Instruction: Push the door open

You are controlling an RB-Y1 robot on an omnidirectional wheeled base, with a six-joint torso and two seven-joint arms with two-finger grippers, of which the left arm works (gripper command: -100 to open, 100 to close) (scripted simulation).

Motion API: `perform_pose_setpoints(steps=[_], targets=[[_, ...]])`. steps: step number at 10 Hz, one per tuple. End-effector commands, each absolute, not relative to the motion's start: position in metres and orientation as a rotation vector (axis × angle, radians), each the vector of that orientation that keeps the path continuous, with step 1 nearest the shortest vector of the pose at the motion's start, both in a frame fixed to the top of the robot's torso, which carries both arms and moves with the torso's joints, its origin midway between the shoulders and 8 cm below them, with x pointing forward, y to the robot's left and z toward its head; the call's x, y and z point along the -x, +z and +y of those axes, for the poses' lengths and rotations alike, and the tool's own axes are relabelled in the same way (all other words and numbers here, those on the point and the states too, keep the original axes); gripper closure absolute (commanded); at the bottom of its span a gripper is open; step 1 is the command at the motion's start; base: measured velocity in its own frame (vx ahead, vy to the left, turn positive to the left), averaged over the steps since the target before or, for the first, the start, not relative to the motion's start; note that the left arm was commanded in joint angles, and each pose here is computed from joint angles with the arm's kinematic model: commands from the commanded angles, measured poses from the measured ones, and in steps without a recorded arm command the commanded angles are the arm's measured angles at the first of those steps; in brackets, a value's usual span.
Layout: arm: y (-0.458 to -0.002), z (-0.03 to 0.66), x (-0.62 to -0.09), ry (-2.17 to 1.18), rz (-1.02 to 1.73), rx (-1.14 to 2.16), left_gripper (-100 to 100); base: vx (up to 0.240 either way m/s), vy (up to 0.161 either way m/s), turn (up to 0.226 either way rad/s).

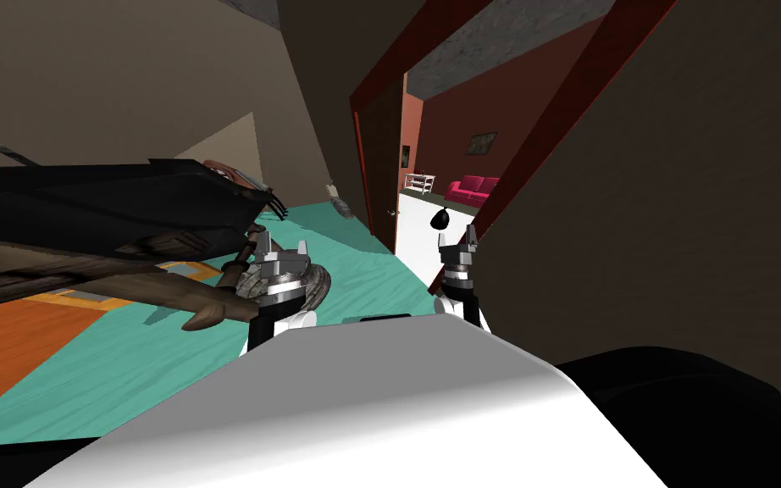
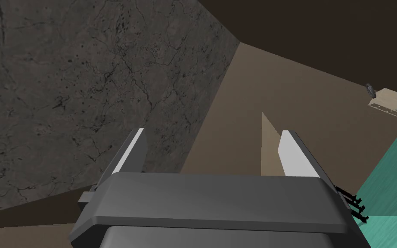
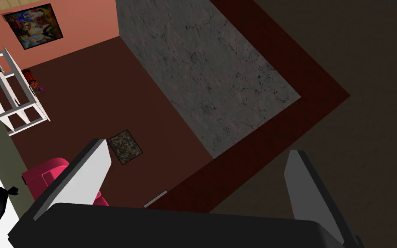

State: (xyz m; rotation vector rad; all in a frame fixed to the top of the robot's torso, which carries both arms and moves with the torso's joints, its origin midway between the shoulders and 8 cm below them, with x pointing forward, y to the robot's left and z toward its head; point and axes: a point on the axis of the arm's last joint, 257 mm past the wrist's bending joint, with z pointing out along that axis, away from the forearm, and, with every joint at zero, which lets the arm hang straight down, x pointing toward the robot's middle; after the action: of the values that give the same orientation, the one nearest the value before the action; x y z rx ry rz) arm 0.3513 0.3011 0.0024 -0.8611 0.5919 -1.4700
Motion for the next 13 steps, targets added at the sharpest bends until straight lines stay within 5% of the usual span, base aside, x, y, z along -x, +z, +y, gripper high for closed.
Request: perform_pose_setpoints(steps=[1, 13], targets=[[-0.007, 0.299, -0.357, -1.468, 0.612, 0.865, -100, 0.166, -0.037, -0.118], [-0.073, 0.286, -0.395, -1.448, 0.737, 0.9, -100, 0.141, 0.04, -0.092]])
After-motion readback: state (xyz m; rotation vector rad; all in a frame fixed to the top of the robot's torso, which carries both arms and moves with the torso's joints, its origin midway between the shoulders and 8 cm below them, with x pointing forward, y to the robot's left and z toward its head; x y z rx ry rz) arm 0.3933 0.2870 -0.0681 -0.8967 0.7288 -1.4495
